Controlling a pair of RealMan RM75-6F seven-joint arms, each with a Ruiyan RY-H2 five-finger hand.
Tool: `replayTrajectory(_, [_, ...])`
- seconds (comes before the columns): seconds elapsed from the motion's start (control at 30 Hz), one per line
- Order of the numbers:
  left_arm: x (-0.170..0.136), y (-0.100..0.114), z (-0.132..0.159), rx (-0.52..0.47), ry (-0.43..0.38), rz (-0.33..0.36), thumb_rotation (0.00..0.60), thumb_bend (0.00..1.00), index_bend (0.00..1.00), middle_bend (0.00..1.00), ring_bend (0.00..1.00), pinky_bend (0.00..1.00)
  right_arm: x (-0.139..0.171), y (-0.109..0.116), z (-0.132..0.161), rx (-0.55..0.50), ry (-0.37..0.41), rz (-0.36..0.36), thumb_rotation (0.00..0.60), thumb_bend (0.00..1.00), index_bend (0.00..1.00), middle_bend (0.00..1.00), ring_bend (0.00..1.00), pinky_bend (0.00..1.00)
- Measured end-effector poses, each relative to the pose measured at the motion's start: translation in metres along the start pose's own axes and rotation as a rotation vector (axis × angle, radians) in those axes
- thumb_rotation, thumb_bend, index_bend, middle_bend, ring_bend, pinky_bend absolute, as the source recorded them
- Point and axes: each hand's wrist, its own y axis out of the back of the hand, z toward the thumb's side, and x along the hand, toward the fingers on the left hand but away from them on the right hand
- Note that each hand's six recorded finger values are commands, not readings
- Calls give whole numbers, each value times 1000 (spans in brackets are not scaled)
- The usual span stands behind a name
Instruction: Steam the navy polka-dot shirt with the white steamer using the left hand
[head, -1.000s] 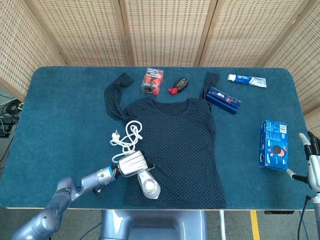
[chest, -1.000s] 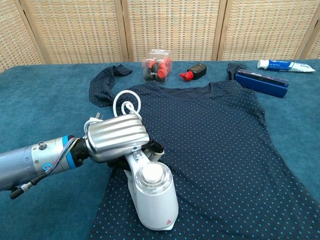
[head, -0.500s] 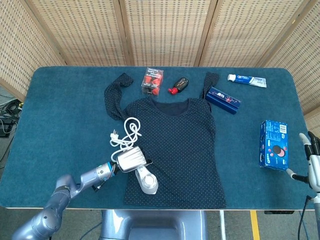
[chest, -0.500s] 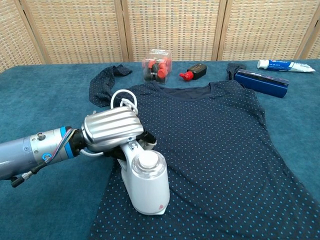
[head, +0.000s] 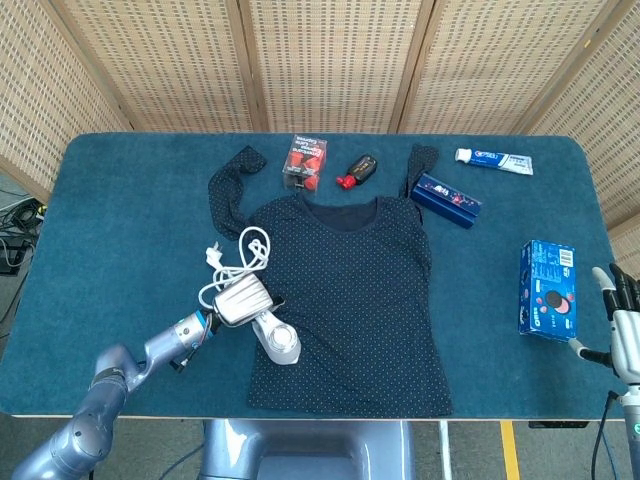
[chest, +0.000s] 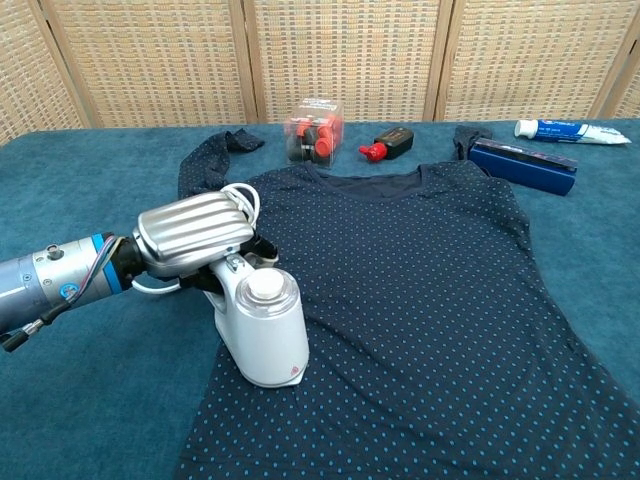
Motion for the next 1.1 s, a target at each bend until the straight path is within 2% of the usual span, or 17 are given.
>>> replayTrajectory(0.7, [9,-4,66,-63,-191,38,600,801,1000,970,898,1000,0,2,-2,-4,-4,-4,600,0,29,0,0,0])
replayTrajectory(0.9, [12,1,57,-62,-157,58,600,802,1000,970,898,1000,0,3,-3,-6,-5,-5,600,0,29,0,0,0])
replayTrajectory(1.1, [13,20,17,-38,-44,110,600,802,1000,970,898,1000,1,2,-1,-7,0,-4,600,0,29,0,0,0])
